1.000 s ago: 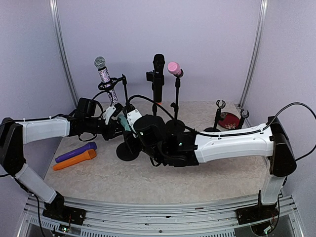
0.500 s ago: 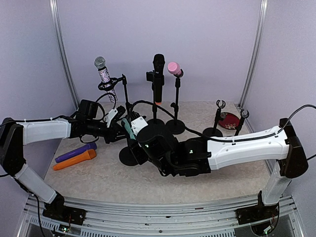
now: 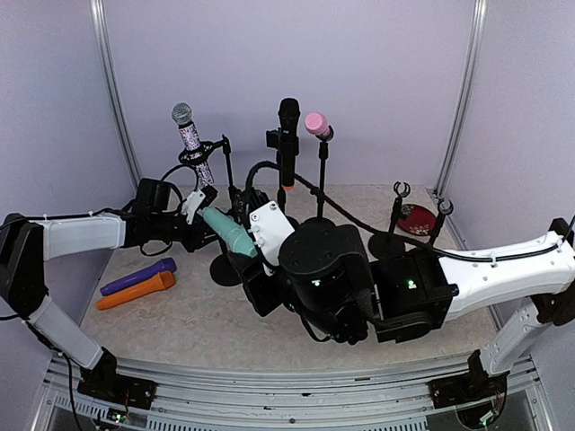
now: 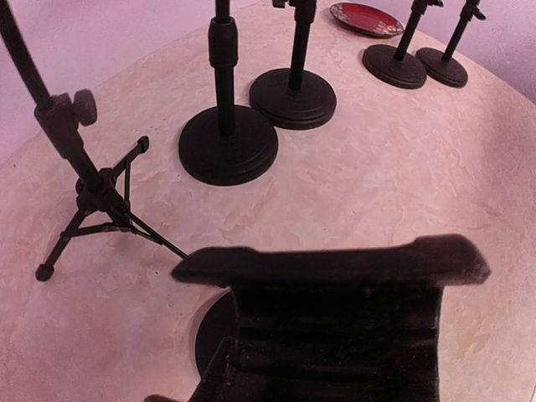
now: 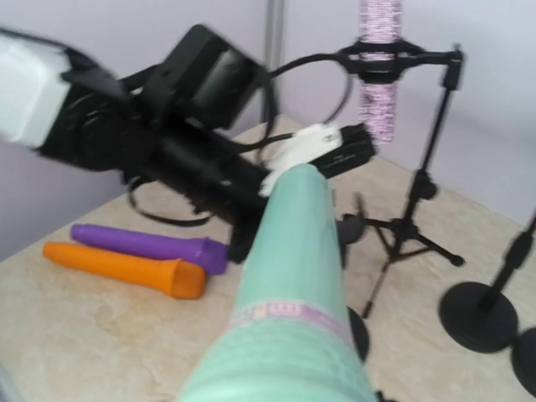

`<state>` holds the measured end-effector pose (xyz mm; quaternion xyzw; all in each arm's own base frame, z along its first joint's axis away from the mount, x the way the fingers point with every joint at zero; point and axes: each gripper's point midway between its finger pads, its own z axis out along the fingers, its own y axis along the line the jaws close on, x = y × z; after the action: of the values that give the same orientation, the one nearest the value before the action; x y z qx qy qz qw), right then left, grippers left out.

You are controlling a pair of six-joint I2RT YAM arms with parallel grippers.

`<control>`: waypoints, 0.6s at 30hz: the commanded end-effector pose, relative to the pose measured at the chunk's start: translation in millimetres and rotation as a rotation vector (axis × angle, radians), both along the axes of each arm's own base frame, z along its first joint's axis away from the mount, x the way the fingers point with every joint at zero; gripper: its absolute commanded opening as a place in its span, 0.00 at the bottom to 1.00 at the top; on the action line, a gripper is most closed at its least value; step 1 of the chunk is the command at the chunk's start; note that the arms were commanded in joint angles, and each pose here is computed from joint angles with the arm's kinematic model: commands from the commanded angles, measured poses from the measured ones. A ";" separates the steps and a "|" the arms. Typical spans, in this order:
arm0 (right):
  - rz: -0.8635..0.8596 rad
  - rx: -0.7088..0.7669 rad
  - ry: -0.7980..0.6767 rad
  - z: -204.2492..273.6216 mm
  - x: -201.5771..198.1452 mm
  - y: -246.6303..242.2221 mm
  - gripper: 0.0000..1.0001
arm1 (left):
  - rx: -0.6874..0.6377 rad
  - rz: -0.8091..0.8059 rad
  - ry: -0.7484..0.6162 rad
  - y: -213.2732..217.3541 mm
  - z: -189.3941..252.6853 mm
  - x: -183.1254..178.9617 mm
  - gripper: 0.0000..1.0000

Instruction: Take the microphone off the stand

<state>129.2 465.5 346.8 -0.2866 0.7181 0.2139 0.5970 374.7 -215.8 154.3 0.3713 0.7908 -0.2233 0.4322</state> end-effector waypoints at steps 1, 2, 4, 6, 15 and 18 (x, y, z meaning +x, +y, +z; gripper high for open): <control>-0.062 -0.026 0.062 -14.2 10.4 -20.5 0.00 | 0.069 -0.026 -0.019 2.9 2.8 -0.4 0.55; -0.056 -0.035 0.079 -20.3 10.3 -20.3 0.00 | 0.067 -0.034 -0.034 2.7 10.6 -1.1 0.68; -0.038 -0.053 0.121 -31.4 12.9 -20.4 0.00 | 0.069 -0.070 -0.070 3.1 26.7 -6.8 0.93; -0.010 -0.060 0.170 -41.5 16.5 -18.6 0.00 | 0.082 -0.107 -0.097 9.8 39.5 -16.0 0.99; 0.246 -0.013 0.370 -77.2 31.3 11.7 0.00 | 0.203 -0.443 -0.133 35.4 52.2 -111.4 0.99; 0.349 0.023 0.409 -80.8 35.4 32.5 0.00 | 0.225 -0.497 -0.137 39.8 47.8 -136.0 0.99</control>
<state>175.1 462.4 264.0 -0.3174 0.7909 0.2750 0.4451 292.1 -178.6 222.5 0.5490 0.6956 -0.1777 0.4280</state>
